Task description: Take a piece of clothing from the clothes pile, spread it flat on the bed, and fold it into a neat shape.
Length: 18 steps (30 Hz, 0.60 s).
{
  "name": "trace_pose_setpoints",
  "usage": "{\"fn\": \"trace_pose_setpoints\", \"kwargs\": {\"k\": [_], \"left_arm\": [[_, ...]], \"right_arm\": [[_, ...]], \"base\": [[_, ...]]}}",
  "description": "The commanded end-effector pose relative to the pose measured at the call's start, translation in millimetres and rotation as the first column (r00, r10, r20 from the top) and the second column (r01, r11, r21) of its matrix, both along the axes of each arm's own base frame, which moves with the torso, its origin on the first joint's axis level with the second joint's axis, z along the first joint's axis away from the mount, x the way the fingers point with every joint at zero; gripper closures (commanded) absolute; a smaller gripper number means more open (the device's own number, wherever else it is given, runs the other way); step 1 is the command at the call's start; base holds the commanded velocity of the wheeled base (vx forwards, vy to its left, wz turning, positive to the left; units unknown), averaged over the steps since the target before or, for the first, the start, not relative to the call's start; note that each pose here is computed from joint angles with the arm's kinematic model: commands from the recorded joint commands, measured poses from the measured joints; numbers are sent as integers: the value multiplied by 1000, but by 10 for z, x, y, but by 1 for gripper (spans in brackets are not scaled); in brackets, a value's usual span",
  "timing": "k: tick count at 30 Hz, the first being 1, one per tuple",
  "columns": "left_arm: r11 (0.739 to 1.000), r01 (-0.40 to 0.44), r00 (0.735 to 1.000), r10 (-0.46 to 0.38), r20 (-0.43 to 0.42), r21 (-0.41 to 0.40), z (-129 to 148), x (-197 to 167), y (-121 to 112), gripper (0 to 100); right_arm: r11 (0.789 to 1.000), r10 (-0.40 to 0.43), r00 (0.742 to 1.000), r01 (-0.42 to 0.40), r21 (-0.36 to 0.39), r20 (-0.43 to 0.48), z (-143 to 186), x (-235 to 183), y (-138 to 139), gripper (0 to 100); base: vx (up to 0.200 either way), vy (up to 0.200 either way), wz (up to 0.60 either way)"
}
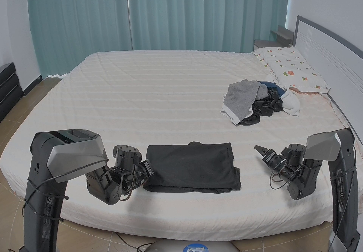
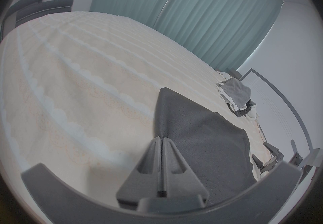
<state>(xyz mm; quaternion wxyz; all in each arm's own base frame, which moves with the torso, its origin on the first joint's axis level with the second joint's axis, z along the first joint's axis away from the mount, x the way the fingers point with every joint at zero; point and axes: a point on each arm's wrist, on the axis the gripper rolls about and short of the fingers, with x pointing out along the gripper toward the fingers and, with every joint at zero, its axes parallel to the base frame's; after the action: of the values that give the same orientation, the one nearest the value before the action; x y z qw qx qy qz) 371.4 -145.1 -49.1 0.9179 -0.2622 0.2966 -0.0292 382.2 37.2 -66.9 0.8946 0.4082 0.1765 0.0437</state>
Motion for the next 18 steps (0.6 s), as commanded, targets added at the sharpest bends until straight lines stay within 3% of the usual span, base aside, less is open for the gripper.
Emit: {"fn": "trace_pose_setpoints", "kwargs": {"k": [1, 11, 18], "left_arm": [[1000, -11, 1000, 11, 11, 6, 22, 17, -18, 100], [1000, -14, 1000, 14, 6, 16, 20, 0, -47, 100], [1000, -17, 1000, 17, 5, 16, 11, -13, -28, 100]], "right_arm": [[1000, 1, 1000, -1, 1, 11, 8, 2, 0, 0], [1000, 1, 1000, -1, 1, 11, 8, 2, 0, 0], [1000, 1, 1000, -1, 1, 11, 8, 2, 0, 0]], "base": [[0, 0, 0], [0, 0, 0], [0, 200, 0]]}}
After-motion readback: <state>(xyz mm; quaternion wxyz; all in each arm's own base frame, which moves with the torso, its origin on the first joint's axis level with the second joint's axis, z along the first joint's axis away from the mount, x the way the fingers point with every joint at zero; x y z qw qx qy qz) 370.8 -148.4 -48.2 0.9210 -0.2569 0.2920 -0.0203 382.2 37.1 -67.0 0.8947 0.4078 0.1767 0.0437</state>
